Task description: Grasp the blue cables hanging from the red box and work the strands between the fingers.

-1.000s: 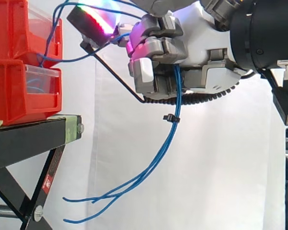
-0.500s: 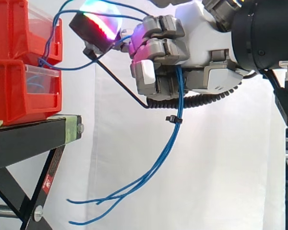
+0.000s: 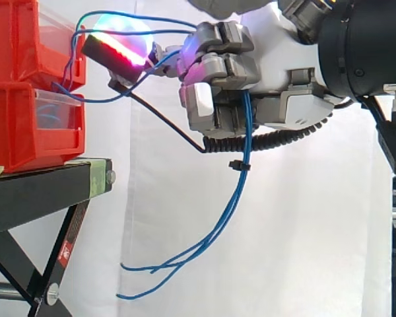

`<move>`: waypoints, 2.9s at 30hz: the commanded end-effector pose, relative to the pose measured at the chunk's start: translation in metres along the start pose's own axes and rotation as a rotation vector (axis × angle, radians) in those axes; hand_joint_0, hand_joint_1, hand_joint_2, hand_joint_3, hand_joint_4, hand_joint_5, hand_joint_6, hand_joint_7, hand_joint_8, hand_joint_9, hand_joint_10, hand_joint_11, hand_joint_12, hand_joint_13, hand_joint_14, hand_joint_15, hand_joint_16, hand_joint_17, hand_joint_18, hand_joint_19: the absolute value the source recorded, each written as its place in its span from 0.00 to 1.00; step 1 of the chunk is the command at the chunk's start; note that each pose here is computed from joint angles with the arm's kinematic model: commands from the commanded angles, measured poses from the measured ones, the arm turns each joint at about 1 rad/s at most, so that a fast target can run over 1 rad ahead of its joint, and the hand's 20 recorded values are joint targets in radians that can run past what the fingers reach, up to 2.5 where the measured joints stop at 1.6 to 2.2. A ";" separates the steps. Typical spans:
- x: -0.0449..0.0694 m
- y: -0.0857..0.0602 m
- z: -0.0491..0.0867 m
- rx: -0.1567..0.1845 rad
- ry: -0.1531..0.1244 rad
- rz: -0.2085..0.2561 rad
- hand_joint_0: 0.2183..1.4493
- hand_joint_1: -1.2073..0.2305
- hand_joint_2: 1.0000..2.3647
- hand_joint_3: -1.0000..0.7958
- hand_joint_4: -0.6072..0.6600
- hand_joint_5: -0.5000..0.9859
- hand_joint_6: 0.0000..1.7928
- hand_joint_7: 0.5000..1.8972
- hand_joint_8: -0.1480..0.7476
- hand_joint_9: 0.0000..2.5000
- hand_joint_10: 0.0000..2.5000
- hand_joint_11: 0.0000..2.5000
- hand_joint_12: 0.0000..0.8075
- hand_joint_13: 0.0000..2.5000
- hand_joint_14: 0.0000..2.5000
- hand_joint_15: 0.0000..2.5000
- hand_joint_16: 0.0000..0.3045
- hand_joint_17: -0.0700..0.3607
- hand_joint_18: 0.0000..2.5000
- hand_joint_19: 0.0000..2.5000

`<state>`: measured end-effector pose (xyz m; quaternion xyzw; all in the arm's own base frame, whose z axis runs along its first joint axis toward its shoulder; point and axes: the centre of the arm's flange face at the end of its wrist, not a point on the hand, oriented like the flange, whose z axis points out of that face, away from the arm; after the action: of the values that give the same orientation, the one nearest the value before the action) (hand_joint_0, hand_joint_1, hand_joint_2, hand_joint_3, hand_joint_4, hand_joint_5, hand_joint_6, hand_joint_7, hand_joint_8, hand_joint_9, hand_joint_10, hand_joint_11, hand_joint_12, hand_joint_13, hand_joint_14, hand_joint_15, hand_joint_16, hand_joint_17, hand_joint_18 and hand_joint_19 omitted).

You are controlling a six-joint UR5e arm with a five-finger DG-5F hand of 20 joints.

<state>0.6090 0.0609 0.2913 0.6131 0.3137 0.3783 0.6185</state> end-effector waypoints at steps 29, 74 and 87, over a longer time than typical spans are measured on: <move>0.000 0.000 0.000 0.000 -0.004 0.000 0.55 0.41 0.01 0.30 0.72 0.19 0.71 0.38 0.77 0.53 1.00 1.00 0.83 0.68 1.00 0.77 0.66 0.51 0.78 0.29; -0.004 -0.001 0.001 0.008 -0.007 -0.013 0.34 0.40 0.00 0.01 0.73 0.28 0.59 0.47 0.77 0.53 1.00 1.00 0.83 0.68 1.00 0.77 0.66 0.51 0.78 0.29; -0.010 -0.002 0.002 0.026 -0.011 -0.043 0.43 0.38 0.01 0.16 0.71 0.27 0.60 0.46 0.77 0.53 1.00 1.00 0.83 0.68 1.00 0.77 0.66 0.51 0.78 0.29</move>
<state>0.6057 0.0524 0.2885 0.6160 0.3272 0.3591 0.6201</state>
